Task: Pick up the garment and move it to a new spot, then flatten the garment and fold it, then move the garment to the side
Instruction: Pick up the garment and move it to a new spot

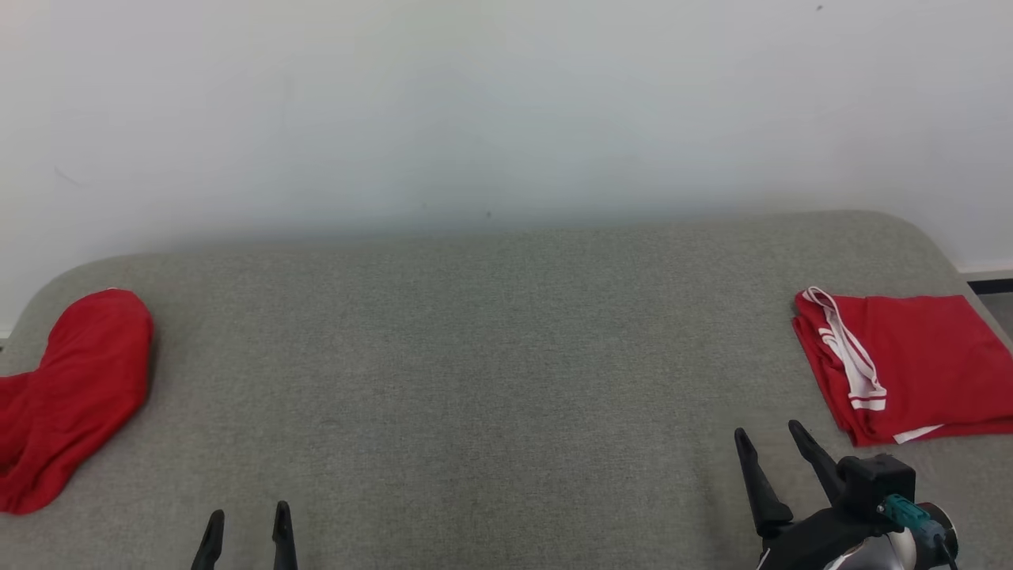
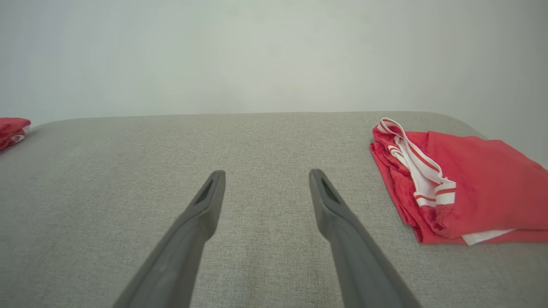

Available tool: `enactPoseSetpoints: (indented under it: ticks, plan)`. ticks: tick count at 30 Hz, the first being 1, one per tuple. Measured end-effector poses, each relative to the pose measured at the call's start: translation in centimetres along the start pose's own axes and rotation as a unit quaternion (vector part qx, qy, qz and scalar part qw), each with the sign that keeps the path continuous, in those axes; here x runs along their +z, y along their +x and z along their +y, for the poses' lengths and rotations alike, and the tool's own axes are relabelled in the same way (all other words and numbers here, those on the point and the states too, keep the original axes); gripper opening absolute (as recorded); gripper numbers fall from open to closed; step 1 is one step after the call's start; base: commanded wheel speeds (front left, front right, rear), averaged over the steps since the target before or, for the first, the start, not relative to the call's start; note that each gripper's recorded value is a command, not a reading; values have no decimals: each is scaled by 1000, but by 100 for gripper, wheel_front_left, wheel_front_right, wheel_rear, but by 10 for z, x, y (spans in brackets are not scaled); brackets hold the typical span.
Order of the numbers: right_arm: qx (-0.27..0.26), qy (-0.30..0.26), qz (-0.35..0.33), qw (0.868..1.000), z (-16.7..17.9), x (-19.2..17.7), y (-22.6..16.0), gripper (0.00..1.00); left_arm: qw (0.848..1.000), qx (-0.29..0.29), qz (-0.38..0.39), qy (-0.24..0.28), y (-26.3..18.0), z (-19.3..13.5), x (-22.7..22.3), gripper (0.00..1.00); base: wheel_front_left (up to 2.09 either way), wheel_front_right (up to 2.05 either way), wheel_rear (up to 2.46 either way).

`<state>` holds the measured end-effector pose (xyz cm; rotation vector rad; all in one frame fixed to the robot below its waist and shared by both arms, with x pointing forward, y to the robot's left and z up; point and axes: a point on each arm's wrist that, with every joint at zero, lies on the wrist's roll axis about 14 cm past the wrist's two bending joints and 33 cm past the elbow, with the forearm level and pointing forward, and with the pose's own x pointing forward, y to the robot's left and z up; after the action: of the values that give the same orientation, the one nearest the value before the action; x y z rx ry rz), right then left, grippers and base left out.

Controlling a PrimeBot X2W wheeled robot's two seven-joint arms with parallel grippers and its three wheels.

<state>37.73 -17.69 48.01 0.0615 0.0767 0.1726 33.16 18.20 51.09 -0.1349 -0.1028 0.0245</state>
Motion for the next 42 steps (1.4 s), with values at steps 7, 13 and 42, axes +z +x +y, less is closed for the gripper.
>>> enactPoseSetpoints:
  ticks: [7,13,42]
  plan:
    - [38,2,4,999,27,-2,13,100,999,35,-10,6,-12,22,7,100,0,0,0]
    - [91,8,12,996,70,-8,25,100,996,85,-17,16,-32,55,12,100,0,0,0]
    - [281,-21,13,959,210,-7,42,100,961,271,-37,33,-141,153,25,100,0,0,0]
